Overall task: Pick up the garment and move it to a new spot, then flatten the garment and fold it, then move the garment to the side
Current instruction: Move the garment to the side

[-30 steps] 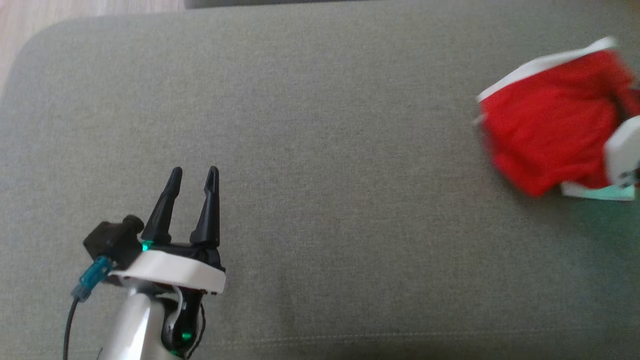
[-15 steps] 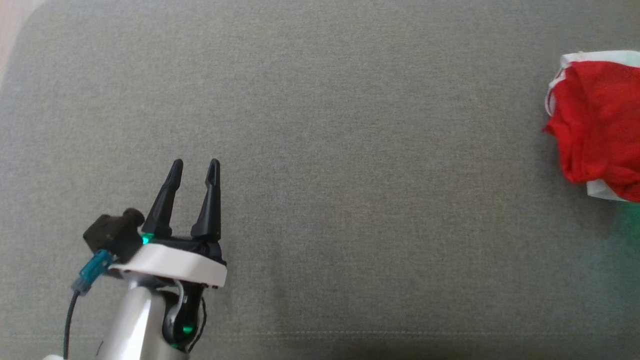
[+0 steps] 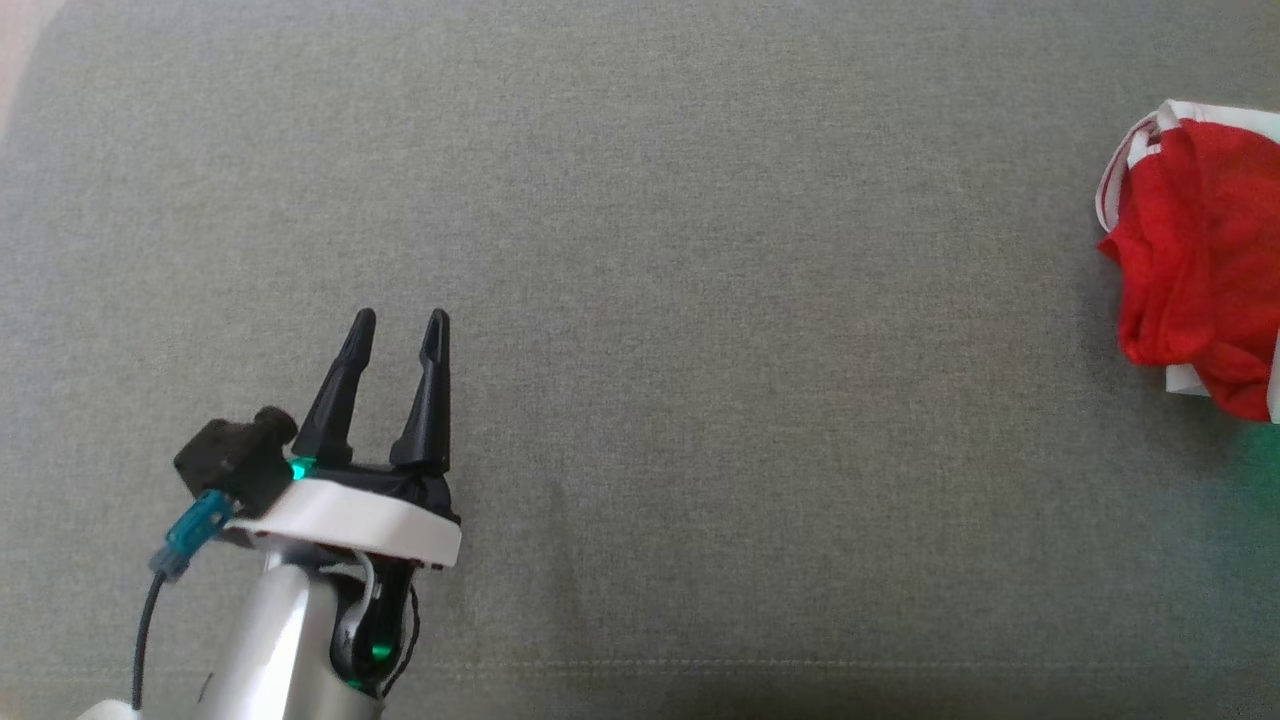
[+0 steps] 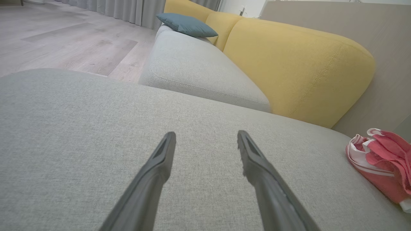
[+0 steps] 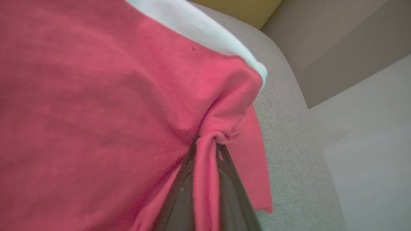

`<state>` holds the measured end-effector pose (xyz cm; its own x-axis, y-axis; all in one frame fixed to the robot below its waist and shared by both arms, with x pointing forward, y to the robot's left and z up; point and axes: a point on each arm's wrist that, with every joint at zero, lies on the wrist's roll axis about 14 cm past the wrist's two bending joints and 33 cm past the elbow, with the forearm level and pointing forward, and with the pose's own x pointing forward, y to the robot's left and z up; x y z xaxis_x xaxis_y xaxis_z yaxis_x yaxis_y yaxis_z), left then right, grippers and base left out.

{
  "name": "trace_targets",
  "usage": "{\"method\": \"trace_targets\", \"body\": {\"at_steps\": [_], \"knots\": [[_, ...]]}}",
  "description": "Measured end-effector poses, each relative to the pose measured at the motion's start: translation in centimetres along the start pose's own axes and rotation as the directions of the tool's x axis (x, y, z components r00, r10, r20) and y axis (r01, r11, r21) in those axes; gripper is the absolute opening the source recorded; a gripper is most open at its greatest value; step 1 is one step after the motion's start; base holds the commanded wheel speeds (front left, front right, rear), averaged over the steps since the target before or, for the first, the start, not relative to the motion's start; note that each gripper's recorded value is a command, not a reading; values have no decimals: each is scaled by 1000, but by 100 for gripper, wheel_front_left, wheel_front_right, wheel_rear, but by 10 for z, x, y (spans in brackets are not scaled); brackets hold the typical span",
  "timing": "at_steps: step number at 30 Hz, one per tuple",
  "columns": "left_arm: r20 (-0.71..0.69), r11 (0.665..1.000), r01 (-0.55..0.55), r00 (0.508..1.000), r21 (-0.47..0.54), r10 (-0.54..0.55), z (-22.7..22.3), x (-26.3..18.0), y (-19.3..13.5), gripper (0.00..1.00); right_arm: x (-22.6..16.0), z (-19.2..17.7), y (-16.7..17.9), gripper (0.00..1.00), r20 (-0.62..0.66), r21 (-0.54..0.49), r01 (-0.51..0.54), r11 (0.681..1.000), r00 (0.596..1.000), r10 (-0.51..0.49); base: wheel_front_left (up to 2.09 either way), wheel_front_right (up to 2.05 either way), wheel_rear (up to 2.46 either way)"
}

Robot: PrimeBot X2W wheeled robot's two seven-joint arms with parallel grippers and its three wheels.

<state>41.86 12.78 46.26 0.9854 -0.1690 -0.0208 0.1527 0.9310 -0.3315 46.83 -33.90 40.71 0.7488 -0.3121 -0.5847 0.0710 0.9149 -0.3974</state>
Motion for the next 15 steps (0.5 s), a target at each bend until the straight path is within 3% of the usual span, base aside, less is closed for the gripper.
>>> {"method": "trace_targets", "body": {"at_steps": [4, 5, 6, 15], "knots": [[-8, 1000, 1, 1000, -2, -1, -3, 1, 0, 100, 1, 0, 1, 0, 3, -15, 3, 1000, 1000, -3, 0, 0, 0], [-9, 1000, 2, 1000, -2, -2, -4, 2, 0, 100, 1, 1, 1, 45, 7, -20, 4, 1000, 1000, -3, 0, 0, 0], [-10, 1000, 3, 1000, -2, -3, -4, 2, 0, 100, 1, 2, 2, 100, 16, -26, 5, 1000, 1000, -4, 0, 0, 0], [26, 1000, 12, 1000, 8, -12, 11, 1, -4, 100, -12, 27, -2, 100, 141, -22, 18, 1000, 990, -15, 0, 0, 0]]}}
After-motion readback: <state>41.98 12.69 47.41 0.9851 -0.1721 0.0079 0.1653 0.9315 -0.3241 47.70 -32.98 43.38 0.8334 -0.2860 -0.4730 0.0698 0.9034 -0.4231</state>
